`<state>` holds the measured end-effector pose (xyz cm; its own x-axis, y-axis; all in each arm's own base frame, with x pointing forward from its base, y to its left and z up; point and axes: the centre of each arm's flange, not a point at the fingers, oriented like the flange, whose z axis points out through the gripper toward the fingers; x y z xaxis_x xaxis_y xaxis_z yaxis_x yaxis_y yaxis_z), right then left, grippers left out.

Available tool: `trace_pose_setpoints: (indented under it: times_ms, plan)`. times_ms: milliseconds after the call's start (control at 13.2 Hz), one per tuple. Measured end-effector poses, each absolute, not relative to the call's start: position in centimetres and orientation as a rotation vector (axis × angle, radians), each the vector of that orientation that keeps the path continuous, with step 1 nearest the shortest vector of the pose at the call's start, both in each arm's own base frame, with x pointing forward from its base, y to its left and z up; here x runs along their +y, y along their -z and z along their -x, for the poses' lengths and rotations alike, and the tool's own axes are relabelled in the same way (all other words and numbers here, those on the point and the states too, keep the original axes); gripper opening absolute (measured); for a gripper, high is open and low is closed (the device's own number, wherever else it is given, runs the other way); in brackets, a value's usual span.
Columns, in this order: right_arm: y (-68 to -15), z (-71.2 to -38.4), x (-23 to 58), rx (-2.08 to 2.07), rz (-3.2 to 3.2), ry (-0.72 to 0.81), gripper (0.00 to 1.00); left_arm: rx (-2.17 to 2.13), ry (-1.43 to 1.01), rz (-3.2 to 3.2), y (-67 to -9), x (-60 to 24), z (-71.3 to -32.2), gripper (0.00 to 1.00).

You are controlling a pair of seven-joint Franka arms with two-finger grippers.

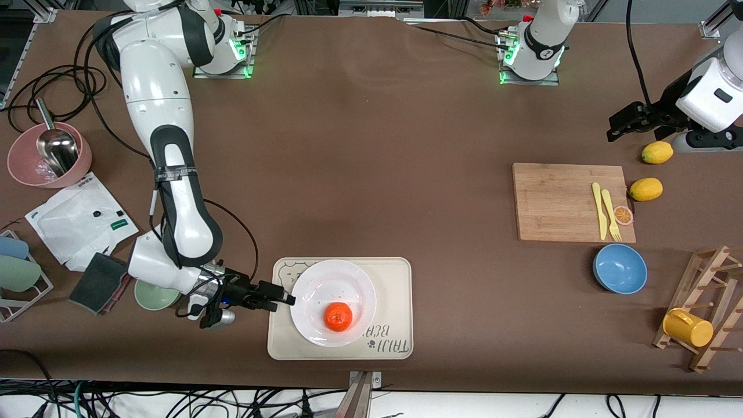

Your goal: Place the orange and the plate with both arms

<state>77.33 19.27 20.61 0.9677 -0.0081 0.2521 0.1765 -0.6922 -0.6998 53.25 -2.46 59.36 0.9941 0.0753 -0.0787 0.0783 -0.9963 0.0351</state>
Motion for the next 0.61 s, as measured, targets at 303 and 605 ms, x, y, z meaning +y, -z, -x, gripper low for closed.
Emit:
trace_pose_setpoints:
  times_ms: [303, 605]
  plan:
    - [-23.8, -76.4, 16.8, -0.269, 2.504, 0.072, 1.0, 0.119, 0.12, -3.099, -59.4, -2.5, -53.3, 1.0]
    - [-27.2, -75.0, 14.1, -0.413, 2.749, -0.15, 1.0, 0.119, 0.12, -3.099, -59.4, -2.5, -53.3, 1.0]
